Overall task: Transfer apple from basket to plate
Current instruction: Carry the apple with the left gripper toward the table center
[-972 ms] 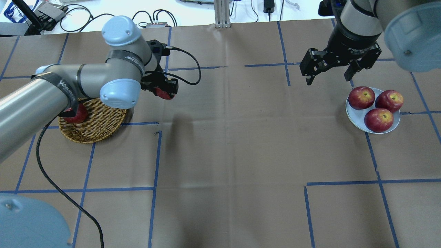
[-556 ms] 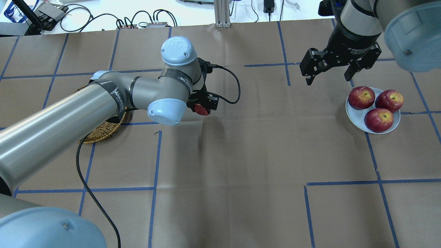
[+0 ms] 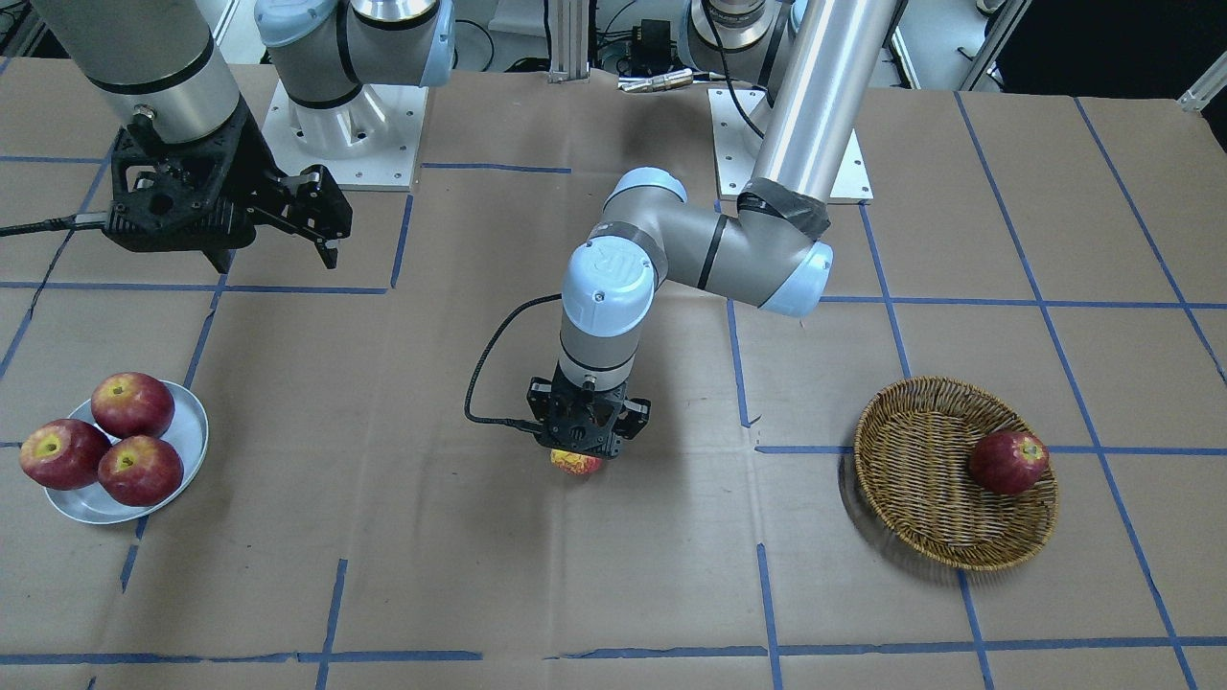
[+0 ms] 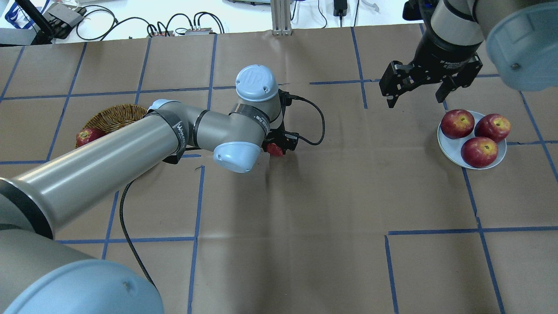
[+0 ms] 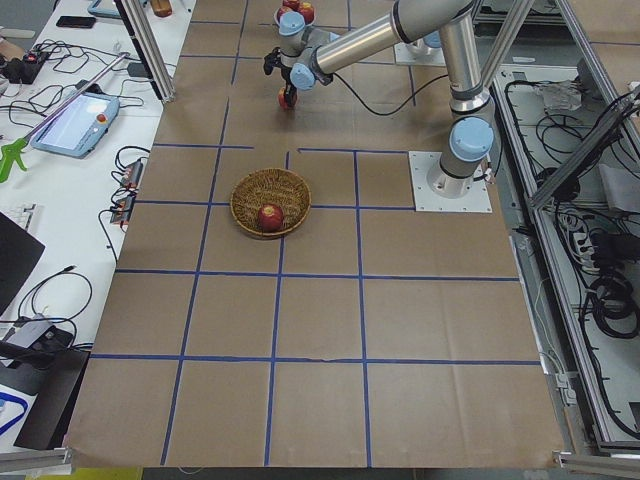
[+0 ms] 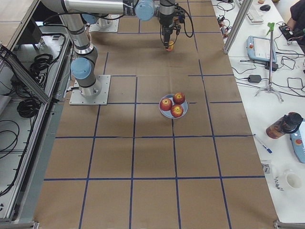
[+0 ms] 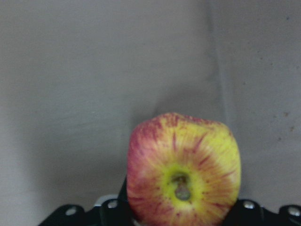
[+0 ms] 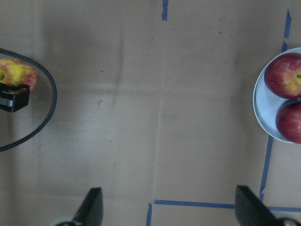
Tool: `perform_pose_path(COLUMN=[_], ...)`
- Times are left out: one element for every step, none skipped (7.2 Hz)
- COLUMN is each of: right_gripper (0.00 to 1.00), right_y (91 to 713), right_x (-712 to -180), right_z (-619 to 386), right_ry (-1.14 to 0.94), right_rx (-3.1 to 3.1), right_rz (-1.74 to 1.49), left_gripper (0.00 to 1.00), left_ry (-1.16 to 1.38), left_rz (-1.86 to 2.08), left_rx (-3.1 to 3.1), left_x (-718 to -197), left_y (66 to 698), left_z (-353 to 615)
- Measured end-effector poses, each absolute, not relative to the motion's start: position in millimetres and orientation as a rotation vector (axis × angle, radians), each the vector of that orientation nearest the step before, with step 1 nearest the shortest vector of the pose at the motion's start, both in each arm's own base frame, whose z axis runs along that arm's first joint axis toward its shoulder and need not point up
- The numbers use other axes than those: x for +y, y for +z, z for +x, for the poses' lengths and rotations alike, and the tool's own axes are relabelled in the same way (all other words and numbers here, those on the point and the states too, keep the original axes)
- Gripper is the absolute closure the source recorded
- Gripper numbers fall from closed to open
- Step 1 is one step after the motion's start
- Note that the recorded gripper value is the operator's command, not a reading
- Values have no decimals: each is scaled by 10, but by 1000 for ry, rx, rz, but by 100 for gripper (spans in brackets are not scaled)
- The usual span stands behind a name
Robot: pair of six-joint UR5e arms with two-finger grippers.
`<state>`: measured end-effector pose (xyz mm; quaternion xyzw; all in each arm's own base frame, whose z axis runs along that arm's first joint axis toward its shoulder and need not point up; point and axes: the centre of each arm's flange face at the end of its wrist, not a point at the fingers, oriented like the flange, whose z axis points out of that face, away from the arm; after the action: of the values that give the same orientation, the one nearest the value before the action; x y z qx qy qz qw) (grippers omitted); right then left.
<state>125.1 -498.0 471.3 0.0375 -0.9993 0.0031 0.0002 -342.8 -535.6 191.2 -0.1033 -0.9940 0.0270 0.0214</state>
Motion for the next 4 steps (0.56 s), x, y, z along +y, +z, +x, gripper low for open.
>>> perform_pose_path(right_gripper=[0, 0, 0, 0], right_y=[4713, 4713, 4711, 4709], right_x=[-4979, -4979, -4981, -4982], right_z=[1251, 1252, 1252, 1253], right_ry=[10, 10, 9, 9], right_rx=[-3139, -3139, -3140, -3141], right_rz=[118, 118, 118, 118], left_gripper=[33, 2, 1, 1], left_ry=[83, 81, 78, 78], left_rz=[-336, -345, -348, -349], left_rx=[-3080, -3079, -3078, -3077], left_x=[-5311, -5285, -5271, -5268], left_y=[1907, 1900, 1892, 1896], left_z=[-3498, -3534, -3548, -3551])
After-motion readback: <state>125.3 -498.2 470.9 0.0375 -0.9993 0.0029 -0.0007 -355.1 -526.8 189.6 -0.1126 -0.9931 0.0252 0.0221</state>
